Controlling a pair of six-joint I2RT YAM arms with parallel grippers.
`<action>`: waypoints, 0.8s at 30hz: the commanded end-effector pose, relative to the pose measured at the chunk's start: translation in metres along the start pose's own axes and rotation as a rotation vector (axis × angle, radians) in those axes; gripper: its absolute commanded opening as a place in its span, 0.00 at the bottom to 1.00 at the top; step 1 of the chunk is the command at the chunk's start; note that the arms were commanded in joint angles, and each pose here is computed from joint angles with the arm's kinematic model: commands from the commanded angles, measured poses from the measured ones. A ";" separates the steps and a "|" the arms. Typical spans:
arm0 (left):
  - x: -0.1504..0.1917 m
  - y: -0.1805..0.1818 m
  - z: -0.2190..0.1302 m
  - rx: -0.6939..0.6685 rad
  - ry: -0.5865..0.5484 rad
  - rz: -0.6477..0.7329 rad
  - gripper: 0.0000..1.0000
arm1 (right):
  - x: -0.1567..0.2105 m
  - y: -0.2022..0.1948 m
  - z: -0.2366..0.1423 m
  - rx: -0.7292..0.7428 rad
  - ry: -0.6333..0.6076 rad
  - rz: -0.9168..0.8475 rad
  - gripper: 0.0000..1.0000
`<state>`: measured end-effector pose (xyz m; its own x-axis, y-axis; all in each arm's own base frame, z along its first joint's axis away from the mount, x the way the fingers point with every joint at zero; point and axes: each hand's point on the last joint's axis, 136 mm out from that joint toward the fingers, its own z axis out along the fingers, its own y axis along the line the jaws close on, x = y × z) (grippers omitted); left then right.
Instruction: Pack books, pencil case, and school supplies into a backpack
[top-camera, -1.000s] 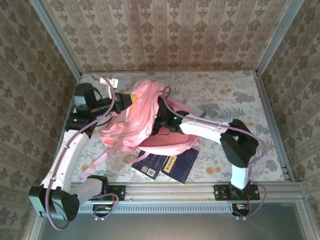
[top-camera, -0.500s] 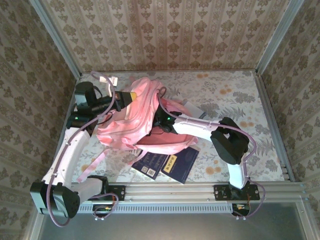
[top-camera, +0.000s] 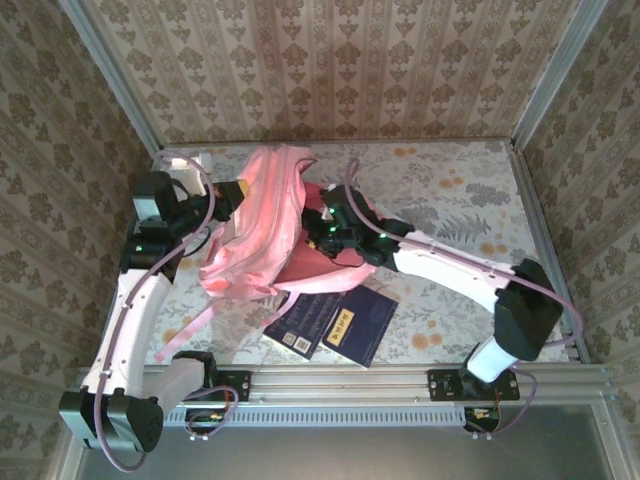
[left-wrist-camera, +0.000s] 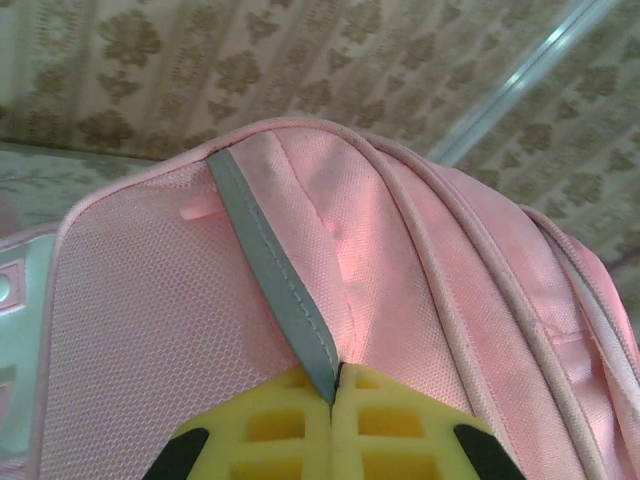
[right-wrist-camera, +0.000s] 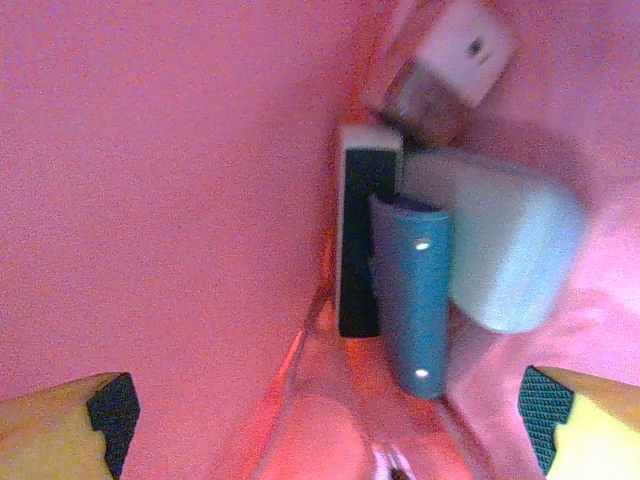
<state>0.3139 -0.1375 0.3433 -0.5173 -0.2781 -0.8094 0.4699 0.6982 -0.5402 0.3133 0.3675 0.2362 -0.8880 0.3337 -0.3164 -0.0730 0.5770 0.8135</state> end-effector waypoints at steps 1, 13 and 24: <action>-0.036 0.022 -0.017 -0.165 -0.155 0.045 0.00 | -0.015 -0.040 -0.033 0.181 -0.058 -0.098 1.00; -0.011 0.064 0.008 -0.280 -0.095 -0.071 0.00 | -0.042 -0.118 -0.124 0.502 -0.160 -0.215 0.95; 0.003 0.103 0.011 -0.446 -0.047 -0.092 0.00 | 0.002 -0.178 -0.114 0.665 0.093 -0.317 0.97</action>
<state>0.3603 -0.0892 0.2853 -0.5300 -0.3864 -0.7548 0.1247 0.8449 -0.5201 0.2871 0.1924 0.1710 -0.8733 0.1108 -0.4743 -0.0453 0.9511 0.3057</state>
